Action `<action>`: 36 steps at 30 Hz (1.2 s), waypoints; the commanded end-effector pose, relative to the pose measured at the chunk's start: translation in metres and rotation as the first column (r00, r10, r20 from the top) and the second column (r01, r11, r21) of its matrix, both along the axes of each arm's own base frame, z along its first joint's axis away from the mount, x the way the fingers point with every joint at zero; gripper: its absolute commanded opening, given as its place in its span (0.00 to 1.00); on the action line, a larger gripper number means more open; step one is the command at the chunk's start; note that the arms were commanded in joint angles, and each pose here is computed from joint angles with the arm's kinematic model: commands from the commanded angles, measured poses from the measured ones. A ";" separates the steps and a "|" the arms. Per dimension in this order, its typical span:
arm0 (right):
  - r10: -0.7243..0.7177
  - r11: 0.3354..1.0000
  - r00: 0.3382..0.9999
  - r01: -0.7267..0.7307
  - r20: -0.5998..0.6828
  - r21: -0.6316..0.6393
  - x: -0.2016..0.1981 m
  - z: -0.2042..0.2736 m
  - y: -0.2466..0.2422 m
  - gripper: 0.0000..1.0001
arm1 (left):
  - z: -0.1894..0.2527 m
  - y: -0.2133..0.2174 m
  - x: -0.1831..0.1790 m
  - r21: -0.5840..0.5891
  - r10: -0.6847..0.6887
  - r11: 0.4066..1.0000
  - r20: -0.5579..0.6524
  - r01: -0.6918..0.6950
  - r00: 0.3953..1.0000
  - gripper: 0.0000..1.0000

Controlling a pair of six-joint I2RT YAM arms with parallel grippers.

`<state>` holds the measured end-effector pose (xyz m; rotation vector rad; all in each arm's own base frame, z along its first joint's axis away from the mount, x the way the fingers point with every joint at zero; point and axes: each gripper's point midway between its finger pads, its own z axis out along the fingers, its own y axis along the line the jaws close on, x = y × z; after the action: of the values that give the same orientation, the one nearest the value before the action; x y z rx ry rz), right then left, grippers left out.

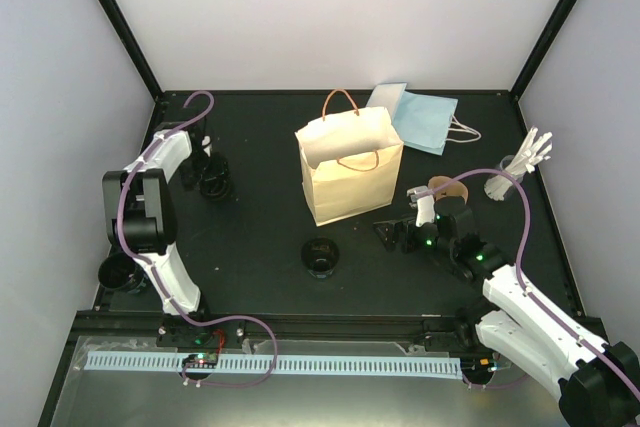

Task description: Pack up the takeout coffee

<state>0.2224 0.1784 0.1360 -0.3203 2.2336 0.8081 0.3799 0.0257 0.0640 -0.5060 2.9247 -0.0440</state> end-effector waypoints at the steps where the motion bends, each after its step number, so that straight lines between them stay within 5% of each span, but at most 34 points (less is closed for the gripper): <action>1: 0.019 1.000 0.999 -0.020 0.047 0.019 0.003 0.014 0.004 1.00 | 0.024 0.001 0.005 -0.014 0.011 1.000 0.074 -0.010 0.997 0.76; 20: 0.113 0.990 0.993 -0.116 0.044 0.082 -0.006 0.020 0.020 1.00 | 0.084 -0.056 -0.056 -0.260 -0.047 0.958 0.277 0.122 0.960 0.74; 26: 0.241 0.947 0.966 -0.254 0.091 0.196 -0.019 0.051 0.046 0.99 | 0.105 -0.095 -0.075 -0.426 -0.091 0.871 0.346 0.243 0.934 0.74; 36: 0.401 0.894 0.900 -0.425 0.171 0.143 -0.033 0.087 0.123 0.98 | 0.113 -0.136 -0.119 -0.551 -0.144 0.752 0.398 0.361 0.906 0.74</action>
<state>0.1842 0.2714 0.1933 -0.6932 2.0745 1.1660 0.2695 -0.0917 0.1637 -0.1957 2.6248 -0.8889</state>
